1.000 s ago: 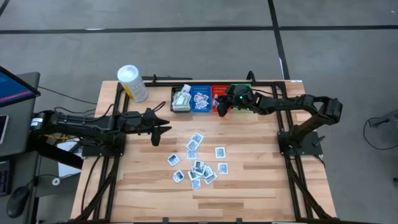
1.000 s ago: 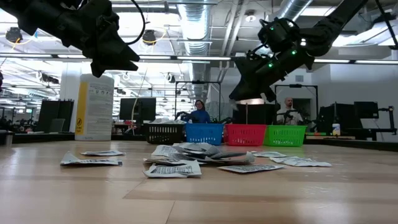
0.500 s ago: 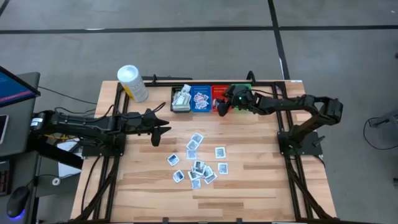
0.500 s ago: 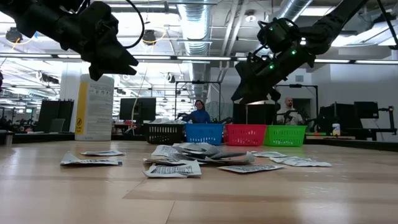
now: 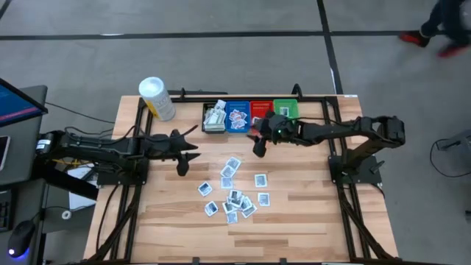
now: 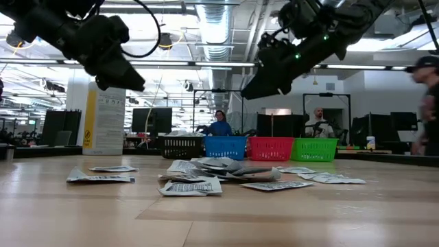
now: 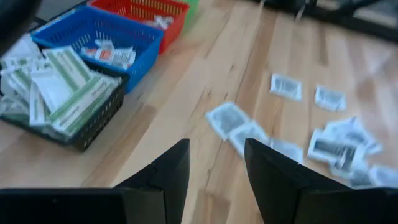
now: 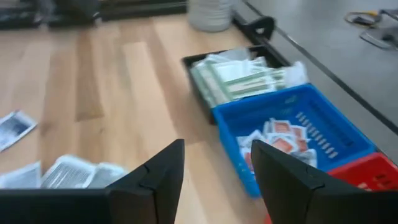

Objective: Pick & Place First Aid Supplies
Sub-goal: Put the blue alcohol pad in the green bin

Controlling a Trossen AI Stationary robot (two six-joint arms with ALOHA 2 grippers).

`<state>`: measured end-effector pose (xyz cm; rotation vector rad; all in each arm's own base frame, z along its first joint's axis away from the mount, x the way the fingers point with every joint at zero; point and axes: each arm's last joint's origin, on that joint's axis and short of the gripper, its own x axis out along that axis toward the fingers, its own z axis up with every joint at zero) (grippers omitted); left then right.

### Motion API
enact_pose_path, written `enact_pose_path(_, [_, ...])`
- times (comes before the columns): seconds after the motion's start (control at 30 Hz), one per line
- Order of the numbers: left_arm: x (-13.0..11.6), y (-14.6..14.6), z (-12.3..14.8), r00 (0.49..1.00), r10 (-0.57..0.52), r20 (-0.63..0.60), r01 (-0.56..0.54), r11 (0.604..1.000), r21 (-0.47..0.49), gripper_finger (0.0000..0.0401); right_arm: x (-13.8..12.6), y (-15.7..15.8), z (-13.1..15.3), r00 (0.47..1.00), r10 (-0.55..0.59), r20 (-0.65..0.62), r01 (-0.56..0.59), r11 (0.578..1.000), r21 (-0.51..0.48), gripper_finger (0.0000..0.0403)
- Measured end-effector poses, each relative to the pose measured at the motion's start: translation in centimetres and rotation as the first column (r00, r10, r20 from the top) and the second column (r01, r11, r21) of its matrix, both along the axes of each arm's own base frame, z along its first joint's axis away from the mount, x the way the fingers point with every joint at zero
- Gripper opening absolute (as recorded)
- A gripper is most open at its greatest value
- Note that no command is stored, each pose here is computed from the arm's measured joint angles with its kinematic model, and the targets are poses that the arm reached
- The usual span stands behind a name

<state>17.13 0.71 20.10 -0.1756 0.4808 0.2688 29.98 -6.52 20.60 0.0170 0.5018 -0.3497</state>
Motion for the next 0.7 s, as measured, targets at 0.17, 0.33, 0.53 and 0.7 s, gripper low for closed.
enact_pose_path(0.17, [-0.4,0.0,-0.7,0.997,-0.014,-0.082,0.015,1.0,0.013,0.0154,0.4,1.9,0.1,0.996,0.068,-0.051,-0.068,0.998,-0.003,0.018])
enact_pose_path(0.33, [-0.9,-0.3,-2.1,0.985,-0.105,-0.138,0.108,0.994,0.01,0.0154,0.5,3.6,0.0,0.991,0.113,-0.069,-0.112,0.994,0.013,0.018])
enact_pose_path(0.53, [-1.7,-1.1,-4.5,0.964,-0.19,-0.188,0.189,0.982,-0.026,0.0154,0.6,5.7,-0.1,0.983,0.167,-0.074,-0.166,0.986,0.025,0.0176])
enact_pose_path(0.7, [-1.8,-2.2,-5.3,0.951,-0.276,-0.14,0.281,0.959,0.023,0.0154,0.6,7.3,-0.1,0.977,0.202,-0.076,-0.201,0.979,0.014,0.0177])
